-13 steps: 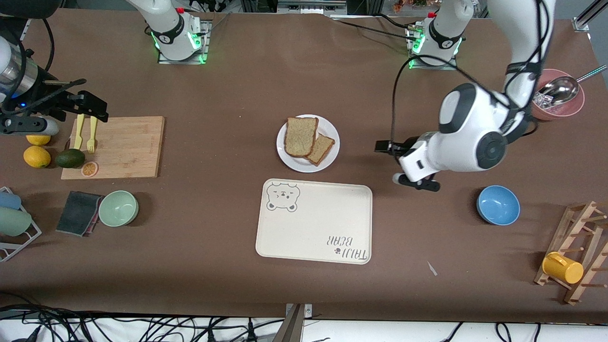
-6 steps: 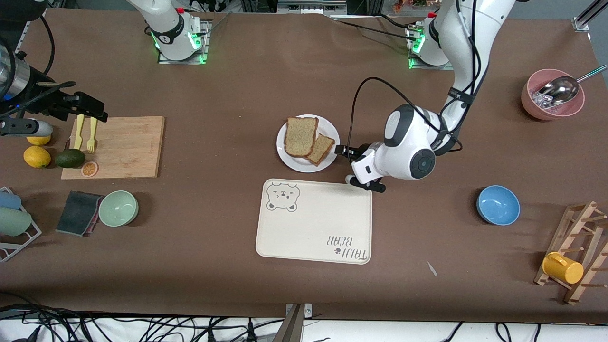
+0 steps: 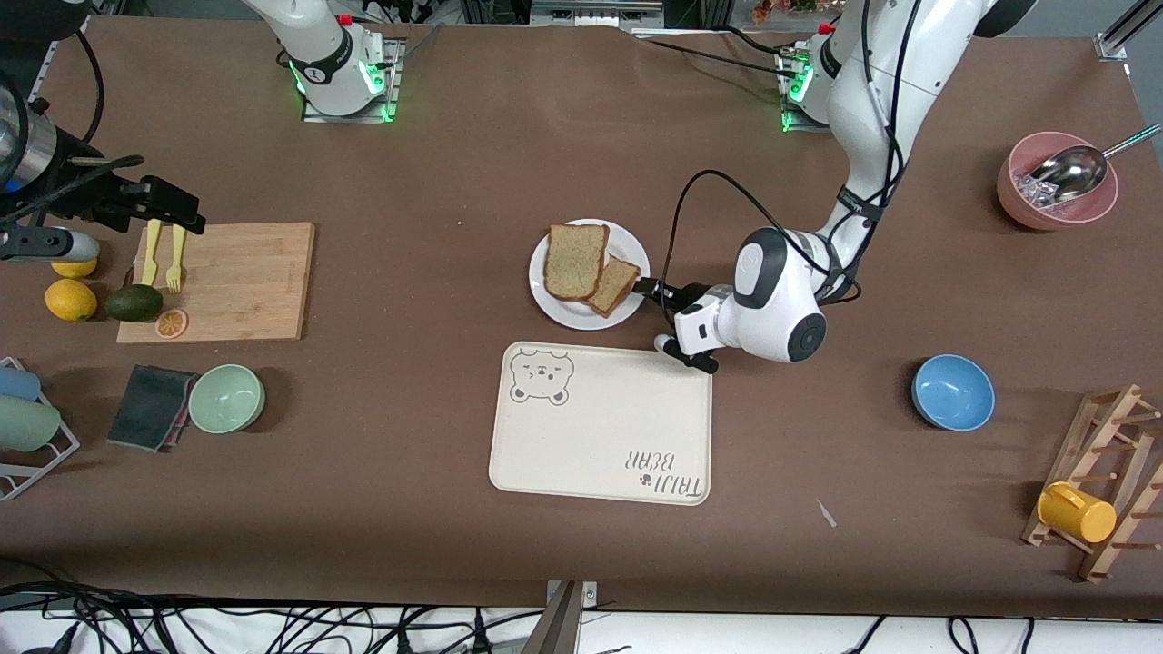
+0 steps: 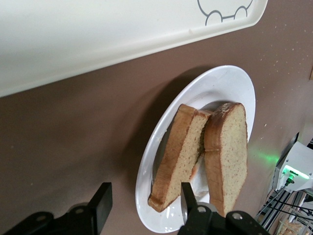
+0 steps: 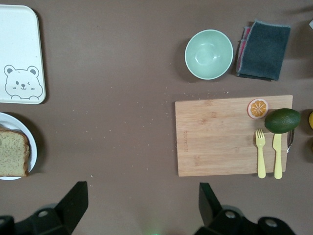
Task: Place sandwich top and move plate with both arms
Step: 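Grip the white plate rim with the left gripper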
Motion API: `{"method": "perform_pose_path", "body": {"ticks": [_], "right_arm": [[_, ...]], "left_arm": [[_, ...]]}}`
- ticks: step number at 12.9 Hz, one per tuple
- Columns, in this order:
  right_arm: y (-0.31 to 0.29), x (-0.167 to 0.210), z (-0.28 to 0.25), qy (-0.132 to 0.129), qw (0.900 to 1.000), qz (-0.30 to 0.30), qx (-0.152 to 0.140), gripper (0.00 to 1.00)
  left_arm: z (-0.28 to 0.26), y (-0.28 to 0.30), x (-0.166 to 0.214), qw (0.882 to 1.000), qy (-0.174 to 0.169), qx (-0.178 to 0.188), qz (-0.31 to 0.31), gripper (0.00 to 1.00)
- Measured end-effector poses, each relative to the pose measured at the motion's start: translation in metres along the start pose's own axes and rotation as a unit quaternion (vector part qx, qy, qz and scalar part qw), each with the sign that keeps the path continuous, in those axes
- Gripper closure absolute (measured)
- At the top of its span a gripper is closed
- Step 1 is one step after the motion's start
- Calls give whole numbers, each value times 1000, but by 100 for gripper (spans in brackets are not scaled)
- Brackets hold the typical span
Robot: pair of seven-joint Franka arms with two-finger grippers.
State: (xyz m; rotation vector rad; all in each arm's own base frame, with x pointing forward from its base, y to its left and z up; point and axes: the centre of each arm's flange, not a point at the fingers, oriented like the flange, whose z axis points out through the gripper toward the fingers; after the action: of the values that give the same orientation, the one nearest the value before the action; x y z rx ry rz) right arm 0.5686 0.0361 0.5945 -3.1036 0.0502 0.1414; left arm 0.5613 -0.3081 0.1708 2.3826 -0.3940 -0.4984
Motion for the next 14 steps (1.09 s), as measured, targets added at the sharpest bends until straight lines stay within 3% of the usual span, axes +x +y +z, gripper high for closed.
{"method": "perform_pose_path", "body": {"ticks": [4, 6, 9, 11, 12, 14], "right_arm": [[0, 1, -1, 6, 1000, -2, 0, 0], [-1, 3, 0, 10, 1000, -3, 1, 0], [-2, 4, 1, 10, 1000, -4, 0, 0], [-1, 4, 1, 10, 1000, -4, -1, 0], [-1, 4, 1, 11, 1000, -4, -3, 0], [-1, 5, 1, 11, 1000, -4, -5, 0]], "left_arm": [[22, -21, -7, 999, 19, -26, 32, 44], [29, -25, -10, 998, 22, -38, 36, 57], [29, -26, -10, 998, 23, -40, 42, 60], [30, -25, -10, 998, 25, -42, 51, 80], [30, -25, -10, 997, 25, -43, 53, 80], [28, -21, -11, 996, 26, -50, 65, 94]]}}
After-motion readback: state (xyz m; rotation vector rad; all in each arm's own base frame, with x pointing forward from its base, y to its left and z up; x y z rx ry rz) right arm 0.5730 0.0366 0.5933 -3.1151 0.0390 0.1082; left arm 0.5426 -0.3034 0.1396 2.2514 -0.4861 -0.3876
